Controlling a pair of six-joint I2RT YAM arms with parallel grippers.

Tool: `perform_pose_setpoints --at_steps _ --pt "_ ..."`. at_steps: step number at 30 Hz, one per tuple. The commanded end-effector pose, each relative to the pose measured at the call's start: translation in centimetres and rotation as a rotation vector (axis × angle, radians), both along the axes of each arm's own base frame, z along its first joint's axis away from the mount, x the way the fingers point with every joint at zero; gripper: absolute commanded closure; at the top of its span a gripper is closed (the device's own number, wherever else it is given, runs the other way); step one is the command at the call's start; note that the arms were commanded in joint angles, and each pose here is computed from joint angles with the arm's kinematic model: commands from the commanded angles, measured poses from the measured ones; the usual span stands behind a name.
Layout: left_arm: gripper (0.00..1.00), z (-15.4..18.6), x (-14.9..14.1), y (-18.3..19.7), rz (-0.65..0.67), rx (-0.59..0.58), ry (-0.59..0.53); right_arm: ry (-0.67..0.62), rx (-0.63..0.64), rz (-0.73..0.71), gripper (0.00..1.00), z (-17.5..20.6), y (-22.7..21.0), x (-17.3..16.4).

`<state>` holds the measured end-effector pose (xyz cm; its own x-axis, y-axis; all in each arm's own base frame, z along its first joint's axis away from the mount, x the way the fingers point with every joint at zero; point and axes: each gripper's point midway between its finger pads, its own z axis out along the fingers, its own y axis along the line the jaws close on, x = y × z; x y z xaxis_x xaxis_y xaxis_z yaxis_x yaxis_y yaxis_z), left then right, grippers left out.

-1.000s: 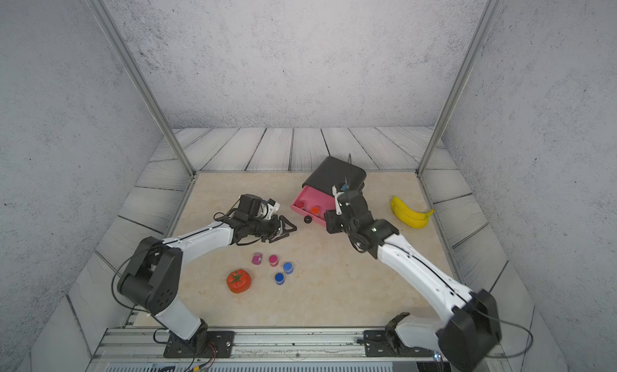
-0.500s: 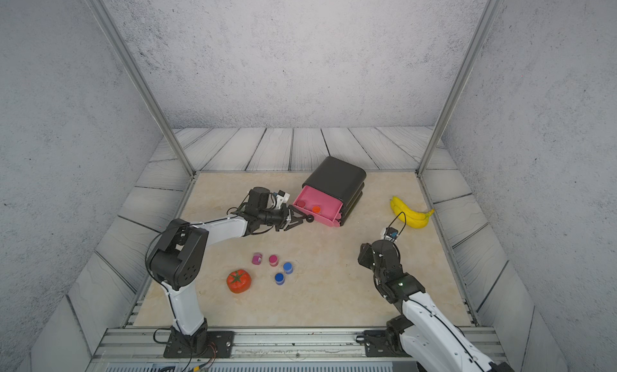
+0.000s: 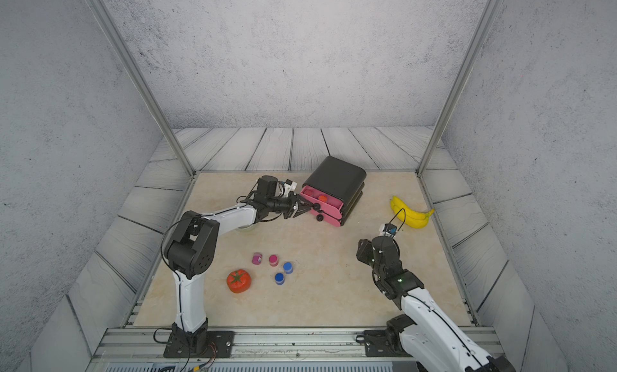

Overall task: Put the paint cans in the drawer according to color
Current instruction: Close the drawer in the storage box.

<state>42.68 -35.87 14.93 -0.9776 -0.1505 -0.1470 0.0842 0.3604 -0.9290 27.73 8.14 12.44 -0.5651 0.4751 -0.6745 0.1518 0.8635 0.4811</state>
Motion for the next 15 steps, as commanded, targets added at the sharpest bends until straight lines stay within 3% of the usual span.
perform_pose_setpoints --at_steps 1,15 --pt "0.73 0.4 1.3 -0.8 0.023 0.007 0.005 -0.025 0.014 0.001 0.54 1.3 0.1 0.3" --pt "0.73 0.6 3.3 -2.2 0.08 0.021 0.07 -0.023 0.017 0.009 0.54 1.5 0.2 0.3"
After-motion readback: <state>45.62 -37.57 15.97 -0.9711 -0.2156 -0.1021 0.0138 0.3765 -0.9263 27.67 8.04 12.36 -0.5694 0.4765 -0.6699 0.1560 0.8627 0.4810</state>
